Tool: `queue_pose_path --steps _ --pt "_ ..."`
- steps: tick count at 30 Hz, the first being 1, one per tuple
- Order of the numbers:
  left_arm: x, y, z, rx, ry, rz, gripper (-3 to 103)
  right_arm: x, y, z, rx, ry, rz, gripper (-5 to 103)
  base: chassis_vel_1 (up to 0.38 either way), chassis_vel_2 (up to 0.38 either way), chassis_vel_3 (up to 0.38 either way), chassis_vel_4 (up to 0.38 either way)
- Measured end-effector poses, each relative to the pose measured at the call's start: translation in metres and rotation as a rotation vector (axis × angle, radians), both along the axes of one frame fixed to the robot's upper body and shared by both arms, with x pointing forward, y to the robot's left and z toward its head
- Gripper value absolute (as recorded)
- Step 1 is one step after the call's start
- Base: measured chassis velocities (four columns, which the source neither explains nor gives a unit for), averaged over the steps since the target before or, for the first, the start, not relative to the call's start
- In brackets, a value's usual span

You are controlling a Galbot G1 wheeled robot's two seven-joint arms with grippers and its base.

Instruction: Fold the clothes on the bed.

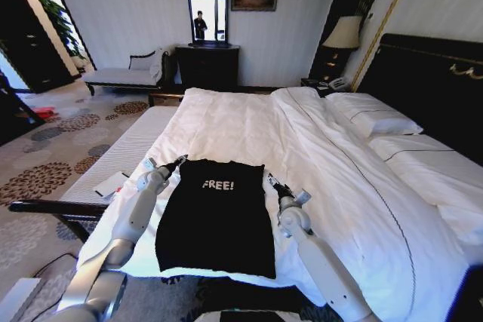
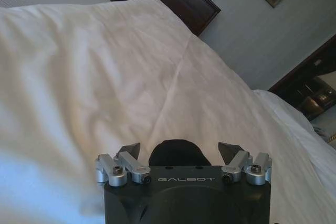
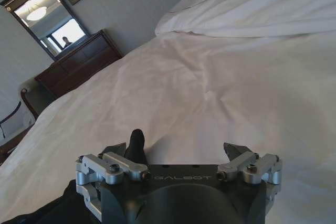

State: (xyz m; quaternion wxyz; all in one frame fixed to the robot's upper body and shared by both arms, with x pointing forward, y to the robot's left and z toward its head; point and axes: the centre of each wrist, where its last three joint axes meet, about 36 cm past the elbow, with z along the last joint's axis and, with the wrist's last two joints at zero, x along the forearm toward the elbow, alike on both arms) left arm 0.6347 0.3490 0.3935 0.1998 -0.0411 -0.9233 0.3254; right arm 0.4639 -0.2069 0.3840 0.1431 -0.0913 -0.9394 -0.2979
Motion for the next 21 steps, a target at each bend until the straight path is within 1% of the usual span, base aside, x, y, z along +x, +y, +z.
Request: queue_pose_path --steps 1,2,3,4,6,7,8,9,11,12,13,14,15,16,18,19,20,21 --pt "0.001 -0.001 -0.001 0.0 0.002 0.0 79 0.0 0.0 0.0 0.0 0.0 0.0 100 0.0 0.0 0.0 0.0" --pt "0.001 -0.002 -0.002 0.002 0.003 0.0 79 0.0 0.0 0.0 -0.001 0.0 -0.001 100 0.0 0.0 0.0 0.0" --pt "0.001 -0.003 -0.003 0.004 0.006 0.0 74 0.0 0.0 0.0 -0.001 0.0 -0.001 100 0.0 0.0 0.0 0.0" --pt "0.001 -0.003 -0.003 0.004 0.006 0.0 74 0.0 0.0 0.0 -0.001 0.0 -0.001 100 0.0 0.0 0.0 0.0" --pt "0.002 -0.004 -0.006 0.003 0.011 0.003 63 0.0 0.0 0.0 -0.002 0.001 -0.001 100 0.0 0.0 0.0 0.0" --pt "0.002 -0.004 -0.007 0.001 0.012 0.005 63 0.0 0.0 0.0 -0.002 0.001 -0.001 100 0.0 0.0 0.0 0.0" --pt "0.002 -0.004 -0.008 0.001 0.012 0.009 57 0.0 -0.001 0.0 -0.002 0.001 -0.002 100 0.0 0.0 0.0 0.0" --pt "0.002 -0.004 -0.008 0.001 0.012 0.009 57 0.0 -0.001 0.0 -0.002 0.001 -0.002 100 0.0 0.0 0.0 0.0" --pt "0.002 -0.002 -0.009 0.003 0.009 0.014 46 0.0 0.0 -0.001 -0.003 0.003 -0.001 100 0.0 0.0 0.0 0.0" --pt "0.005 0.002 -0.006 0.007 -0.004 0.022 30 0.0 0.001 -0.003 -0.005 0.007 0.0 100 0.0 0.0 0.0 0.0" --pt "0.006 0.004 -0.004 0.013 -0.011 0.024 25 0.0 0.001 -0.003 -0.006 0.008 0.0 100 0.0 0.0 0.0 0.0" --pt "0.006 0.004 -0.004 0.013 -0.011 0.024 25 0.0 0.001 -0.003 -0.006 0.008 0.0 100 0.0 0.0 0.0 0.0" --pt "0.007 0.005 -0.002 0.02 -0.017 0.025 19 0.0 0.002 -0.003 -0.005 0.008 0.0 100 0.0 0.0 0.0 0.0" --pt "0.009 0.007 0.002 0.033 -0.026 0.023 19 0.0 0.002 -0.004 -0.004 0.008 0.001 100 0.0 0.0 0.0 0.0" --pt "0.015 0.01 0.009 0.06 -0.038 0.017 8 0.0 0.003 -0.004 -0.004 0.009 0.001 100 0.0 0.0 0.0 0.0" --pt "0.019 0.012 0.014 0.081 -0.048 0.012 3 0.0 0.003 -0.004 -0.005 0.009 0.001 100 0.0 0.0 0.0 0.0" --pt "0.019 0.012 0.014 0.081 -0.048 0.012 3 0.0 0.003 -0.004 -0.005 0.009 0.001 100 0.0 0.0 0.0 0.0" --pt "0.022 0.012 0.018 0.098 -0.053 0.006 3 0.0 0.003 -0.004 -0.005 0.009 0.001 100 0.0 0.0 0.0 0.0"
